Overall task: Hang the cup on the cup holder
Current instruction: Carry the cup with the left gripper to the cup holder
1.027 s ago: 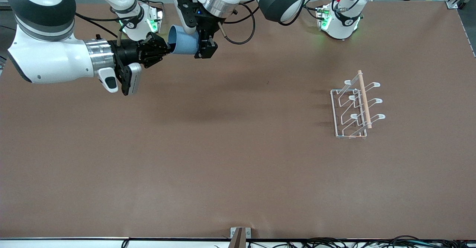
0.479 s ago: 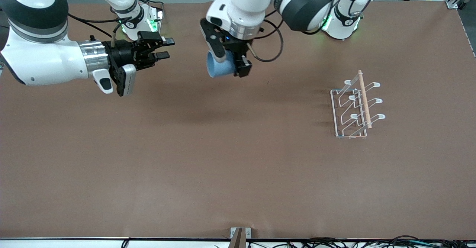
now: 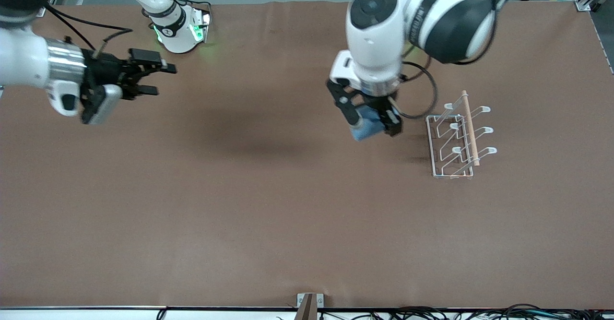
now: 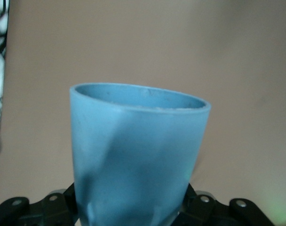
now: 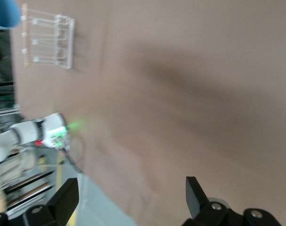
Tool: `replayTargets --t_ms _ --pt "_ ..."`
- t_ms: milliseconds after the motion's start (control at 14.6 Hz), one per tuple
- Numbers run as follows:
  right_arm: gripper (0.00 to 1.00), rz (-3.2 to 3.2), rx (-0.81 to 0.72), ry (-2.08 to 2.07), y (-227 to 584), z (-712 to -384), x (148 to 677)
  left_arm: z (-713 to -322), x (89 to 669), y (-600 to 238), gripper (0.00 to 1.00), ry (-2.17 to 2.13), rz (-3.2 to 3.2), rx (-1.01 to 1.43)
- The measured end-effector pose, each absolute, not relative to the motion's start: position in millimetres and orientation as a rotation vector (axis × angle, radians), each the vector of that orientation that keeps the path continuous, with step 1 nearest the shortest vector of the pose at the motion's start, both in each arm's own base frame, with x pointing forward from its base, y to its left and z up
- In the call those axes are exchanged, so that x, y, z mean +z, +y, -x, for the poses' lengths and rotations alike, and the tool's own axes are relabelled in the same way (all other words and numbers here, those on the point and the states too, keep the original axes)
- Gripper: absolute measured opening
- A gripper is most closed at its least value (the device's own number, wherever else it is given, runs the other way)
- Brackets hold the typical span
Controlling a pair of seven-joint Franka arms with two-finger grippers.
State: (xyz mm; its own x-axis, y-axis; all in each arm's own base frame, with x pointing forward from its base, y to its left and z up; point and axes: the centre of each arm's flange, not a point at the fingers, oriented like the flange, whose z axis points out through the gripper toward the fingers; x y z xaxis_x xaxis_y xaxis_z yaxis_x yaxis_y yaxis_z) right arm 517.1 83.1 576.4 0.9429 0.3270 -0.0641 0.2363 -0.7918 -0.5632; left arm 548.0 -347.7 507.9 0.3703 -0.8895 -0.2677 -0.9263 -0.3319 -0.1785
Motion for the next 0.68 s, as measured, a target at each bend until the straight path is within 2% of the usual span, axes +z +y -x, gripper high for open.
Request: replayTargets --t_ms 274,685 --pt "1.0 2.724 0.139 -0.395 46 -512 604 -574 462 -297 0.74 1.666 2.05 0.357" --pt "1.0 2.853 -0.026 -0.348 20 -519 662 -569 387 -268 0.74 1.63 1.65 0.545"
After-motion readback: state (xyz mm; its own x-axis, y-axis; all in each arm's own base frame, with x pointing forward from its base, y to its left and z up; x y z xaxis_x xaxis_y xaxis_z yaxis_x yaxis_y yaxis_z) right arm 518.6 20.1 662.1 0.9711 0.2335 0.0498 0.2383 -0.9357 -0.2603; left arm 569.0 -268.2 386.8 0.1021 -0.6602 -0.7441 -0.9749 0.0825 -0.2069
